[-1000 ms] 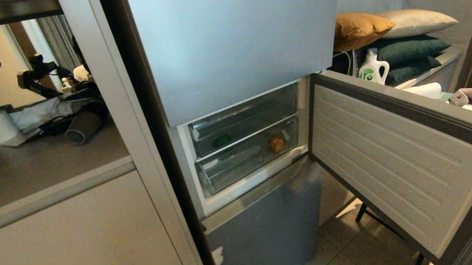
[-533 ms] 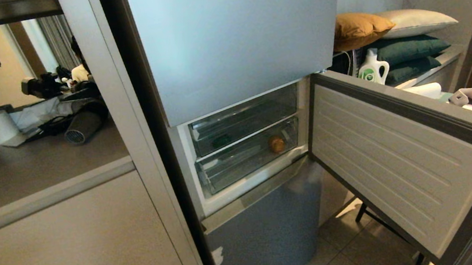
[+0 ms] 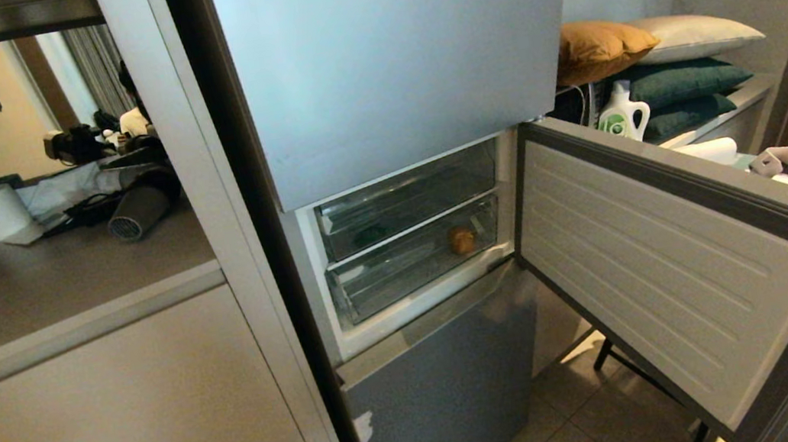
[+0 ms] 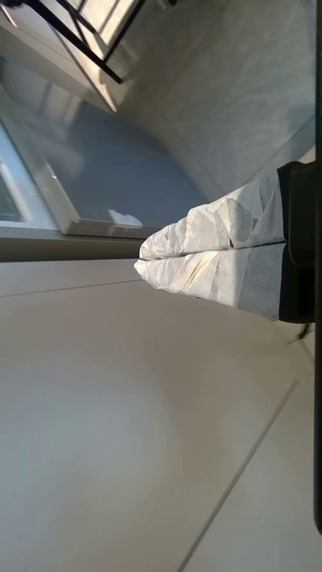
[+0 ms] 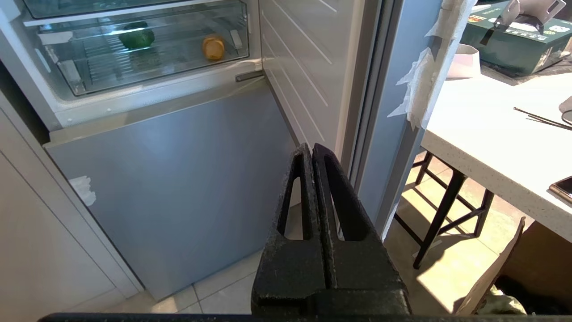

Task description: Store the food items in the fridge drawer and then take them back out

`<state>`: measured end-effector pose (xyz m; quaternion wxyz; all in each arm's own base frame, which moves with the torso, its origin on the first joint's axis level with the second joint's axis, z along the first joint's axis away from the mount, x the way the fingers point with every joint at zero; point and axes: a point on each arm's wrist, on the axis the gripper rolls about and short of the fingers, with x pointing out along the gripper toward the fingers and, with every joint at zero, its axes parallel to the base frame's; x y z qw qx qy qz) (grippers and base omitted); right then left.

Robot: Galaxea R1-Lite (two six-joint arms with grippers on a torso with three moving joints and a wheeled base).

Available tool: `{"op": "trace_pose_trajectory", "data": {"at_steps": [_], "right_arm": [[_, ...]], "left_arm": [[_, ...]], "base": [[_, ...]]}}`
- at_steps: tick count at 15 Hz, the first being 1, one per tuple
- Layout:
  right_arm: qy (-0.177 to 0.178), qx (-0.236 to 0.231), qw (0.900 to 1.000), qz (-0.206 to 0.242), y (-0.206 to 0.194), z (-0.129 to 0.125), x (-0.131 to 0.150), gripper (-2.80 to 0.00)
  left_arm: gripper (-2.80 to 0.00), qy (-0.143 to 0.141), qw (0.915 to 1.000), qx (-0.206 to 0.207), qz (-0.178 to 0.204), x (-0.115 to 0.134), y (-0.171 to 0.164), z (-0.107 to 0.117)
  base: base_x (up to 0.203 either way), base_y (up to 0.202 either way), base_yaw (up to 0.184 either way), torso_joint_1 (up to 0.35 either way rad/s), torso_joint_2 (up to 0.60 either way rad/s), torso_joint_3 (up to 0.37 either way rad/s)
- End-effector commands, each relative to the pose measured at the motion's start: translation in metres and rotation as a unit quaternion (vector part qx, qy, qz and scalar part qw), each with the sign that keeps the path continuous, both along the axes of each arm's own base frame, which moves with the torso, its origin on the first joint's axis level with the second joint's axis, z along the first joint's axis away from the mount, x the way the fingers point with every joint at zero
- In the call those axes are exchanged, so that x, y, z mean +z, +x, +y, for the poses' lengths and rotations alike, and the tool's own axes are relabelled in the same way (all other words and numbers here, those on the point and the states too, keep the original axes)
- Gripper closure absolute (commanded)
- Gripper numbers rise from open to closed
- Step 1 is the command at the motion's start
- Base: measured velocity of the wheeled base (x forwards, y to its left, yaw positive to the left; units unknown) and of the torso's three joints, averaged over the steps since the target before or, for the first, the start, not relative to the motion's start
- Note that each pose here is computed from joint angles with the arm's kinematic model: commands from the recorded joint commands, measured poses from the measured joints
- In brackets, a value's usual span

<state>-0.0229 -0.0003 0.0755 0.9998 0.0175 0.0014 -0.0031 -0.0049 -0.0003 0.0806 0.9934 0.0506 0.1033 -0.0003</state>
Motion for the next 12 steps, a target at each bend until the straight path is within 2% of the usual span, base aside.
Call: {"op": "trace_pose_trajectory", "data": {"at_steps": [1, 2, 3, 5, 7, 9, 12], "right_arm": [[-0.001, 0.001, 1.000, 0.001, 0.000, 0.000, 0.000, 0.00], [-0.004, 0.001, 1.000, 0.001, 0.000, 0.000, 0.000, 0.00], [-0.009, 0.001, 1.000, 0.000, 0.000, 0.000, 0.000, 0.00], [-0.013, -0.003, 1.000, -0.005, -0.001, 0.000, 0.005, 0.00], [-0.006, -0.004, 1.000, -0.019, -0.006, 0.000, 0.033, 0.00], [0.020, -0.002, 0.999, 0.030, 0.005, 0.000, 0.063, 0.00], [0.070, -0.003, 0.988, 0.135, 0.054, 0.000, 0.093, 0.00]], "left_arm": [[0.00, 0.002, 0.9977, -0.010, -0.067, -0.004, -0.011, 0.000], [0.00, 0.005, 0.9950, -0.018, -0.098, -0.005, -0.016, -0.001], [0.00, 0.003, 0.9935, -0.024, -0.111, -0.006, -0.018, -0.001], [0.00, -0.015, 0.9941, -0.019, -0.106, -0.006, -0.017, 0.000], [0.00, -0.009, 0.9942, -0.019, -0.105, -0.006, -0.017, 0.000], [0.00, -0.001, 0.9943, -0.020, -0.105, -0.007, -0.017, 0.000], [0.00, -0.013, 0.9941, -0.015, -0.107, -0.006, -0.017, 0.000]], "base": [[0.000, 0.000, 0.000, 0.000, 0.00, 0.000], [0.000, 0.000, 0.000, 0.000, 0.00, 0.000], [0.000, 0.000, 0.000, 0.000, 0.00, 0.000], [0.000, 0.000, 0.000, 0.000, 0.00, 0.000], [0.000, 0.000, 0.000, 0.000, 0.00, 0.000], [0.000, 0.000, 0.000, 0.000, 0.00, 0.000], [0.000, 0.000, 0.000, 0.000, 0.00, 0.000]]}}
